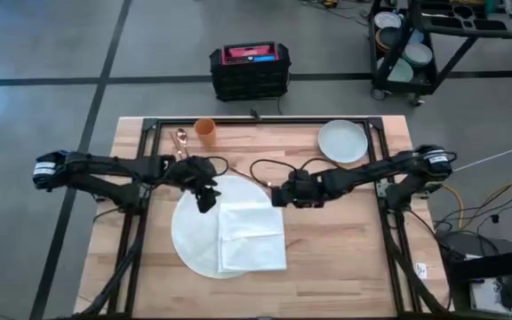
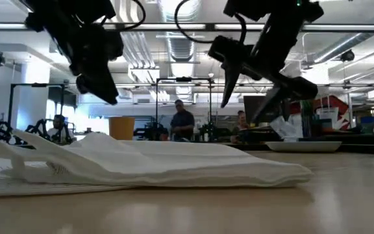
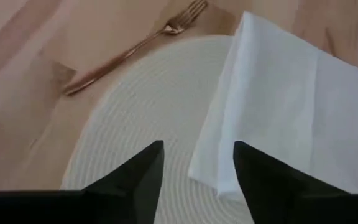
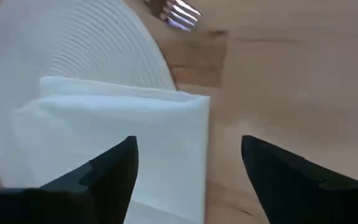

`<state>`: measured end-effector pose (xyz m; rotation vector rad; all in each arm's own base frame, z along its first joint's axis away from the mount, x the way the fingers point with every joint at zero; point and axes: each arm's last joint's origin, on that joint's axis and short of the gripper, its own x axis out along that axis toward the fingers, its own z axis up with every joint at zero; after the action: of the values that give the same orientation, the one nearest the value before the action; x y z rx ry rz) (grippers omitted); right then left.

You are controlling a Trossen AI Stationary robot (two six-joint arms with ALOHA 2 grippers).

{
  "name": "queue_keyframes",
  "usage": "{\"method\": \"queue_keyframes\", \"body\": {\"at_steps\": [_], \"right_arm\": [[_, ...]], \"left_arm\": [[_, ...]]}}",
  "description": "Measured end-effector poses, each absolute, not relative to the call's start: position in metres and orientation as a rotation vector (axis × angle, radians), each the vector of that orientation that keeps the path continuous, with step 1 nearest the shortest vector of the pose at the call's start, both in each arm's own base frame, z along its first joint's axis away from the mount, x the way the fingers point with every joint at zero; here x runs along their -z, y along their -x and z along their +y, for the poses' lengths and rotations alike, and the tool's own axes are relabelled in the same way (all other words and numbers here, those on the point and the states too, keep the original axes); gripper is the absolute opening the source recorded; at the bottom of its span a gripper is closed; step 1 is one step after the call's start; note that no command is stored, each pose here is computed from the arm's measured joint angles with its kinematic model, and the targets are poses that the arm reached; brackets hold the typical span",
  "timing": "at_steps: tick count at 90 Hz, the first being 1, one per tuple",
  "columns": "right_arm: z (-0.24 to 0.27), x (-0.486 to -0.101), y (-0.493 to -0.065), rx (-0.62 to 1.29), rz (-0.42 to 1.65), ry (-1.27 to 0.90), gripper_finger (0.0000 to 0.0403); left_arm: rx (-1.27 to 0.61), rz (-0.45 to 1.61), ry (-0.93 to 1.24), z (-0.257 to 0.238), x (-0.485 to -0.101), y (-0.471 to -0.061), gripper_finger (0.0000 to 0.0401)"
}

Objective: Set table place
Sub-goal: Fold the white napkin

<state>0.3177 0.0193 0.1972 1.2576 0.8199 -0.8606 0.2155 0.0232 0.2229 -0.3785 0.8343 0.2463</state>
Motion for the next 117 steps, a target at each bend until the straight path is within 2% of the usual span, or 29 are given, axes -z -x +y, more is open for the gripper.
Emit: {"method": "queue_keyframes", "body": {"at_steps": [19, 43, 74, 94, 117], "right_arm": [[0.022, -0.183, -0.32, 0.827, 0.934, -1.249, 0.0259], [0.006, -0.171, -0.319, 0.879, 0.928, -1.221, 0.0245], [-0.011, -0.175, -0.326, 0.805, 0.894, -1.238, 0.0247], [-0.008, -0.177, -0.329, 0.723, 0.93, -1.273, 0.0246], [-0.009, -0.177, -0.329, 0.723, 0.93, -1.275, 0.0233]], "left_arm": [[-0.218, 0.856, 0.425, 0.022, -0.22, -0.22, 0.0205], [-0.257, 0.893, 0.441, 0.025, -0.208, -0.228, 0.0204], [-0.278, 0.971, 0.454, 0.027, -0.187, -0.24, 0.02], [-0.214, 0.899, 0.618, 0.024, -0.196, -0.248, 0.0216], [-0.23, 0.939, 0.637, 0.023, -0.194, -0.243, 0.0225]]}}
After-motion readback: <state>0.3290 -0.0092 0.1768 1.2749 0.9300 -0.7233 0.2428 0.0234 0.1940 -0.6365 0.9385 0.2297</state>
